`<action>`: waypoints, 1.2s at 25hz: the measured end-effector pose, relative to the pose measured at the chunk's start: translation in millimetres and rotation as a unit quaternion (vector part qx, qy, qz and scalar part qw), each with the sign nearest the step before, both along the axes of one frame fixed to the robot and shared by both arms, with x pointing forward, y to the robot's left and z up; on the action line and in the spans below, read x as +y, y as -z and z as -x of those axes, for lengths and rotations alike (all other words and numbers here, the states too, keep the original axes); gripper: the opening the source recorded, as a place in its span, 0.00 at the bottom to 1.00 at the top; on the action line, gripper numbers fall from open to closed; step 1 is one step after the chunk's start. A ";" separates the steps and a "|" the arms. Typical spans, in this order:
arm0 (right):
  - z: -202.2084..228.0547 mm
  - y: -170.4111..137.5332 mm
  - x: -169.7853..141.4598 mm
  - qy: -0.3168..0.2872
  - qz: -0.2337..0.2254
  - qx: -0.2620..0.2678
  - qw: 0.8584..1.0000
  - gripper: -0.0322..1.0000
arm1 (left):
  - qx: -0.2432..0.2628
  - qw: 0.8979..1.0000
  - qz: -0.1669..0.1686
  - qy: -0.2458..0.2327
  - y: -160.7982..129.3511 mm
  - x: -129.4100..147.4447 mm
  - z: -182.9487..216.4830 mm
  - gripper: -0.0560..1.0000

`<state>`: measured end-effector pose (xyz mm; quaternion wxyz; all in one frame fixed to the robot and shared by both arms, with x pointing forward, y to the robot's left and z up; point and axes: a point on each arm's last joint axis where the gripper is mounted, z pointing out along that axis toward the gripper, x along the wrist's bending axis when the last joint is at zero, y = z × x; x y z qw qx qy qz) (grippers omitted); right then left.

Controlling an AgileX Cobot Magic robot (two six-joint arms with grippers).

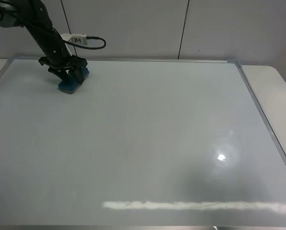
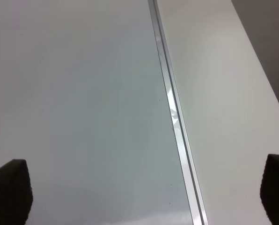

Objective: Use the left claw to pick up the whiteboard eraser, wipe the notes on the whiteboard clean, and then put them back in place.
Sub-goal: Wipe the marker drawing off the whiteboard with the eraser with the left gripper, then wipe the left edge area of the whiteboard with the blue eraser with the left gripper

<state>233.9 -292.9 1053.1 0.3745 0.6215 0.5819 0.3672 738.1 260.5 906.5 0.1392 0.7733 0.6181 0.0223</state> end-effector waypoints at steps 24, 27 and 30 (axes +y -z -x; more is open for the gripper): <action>0.0 0.0 0.0 0.000 0.000 0.000 1.000 0.97 | -0.034 0.997 -0.075 0.000 -134.2 -44.7 83.8 0.58; 0.0 0.0 0.0 0.000 0.000 0.000 1.000 0.97 | -0.026 0.996 -0.076 -0.028 -119.8 -20.3 112.4 0.58; 0.0 0.0 0.0 0.000 0.000 0.000 1.000 0.97 | -0.022 0.995 -0.076 -0.063 -95.5 9.0 147.7 0.58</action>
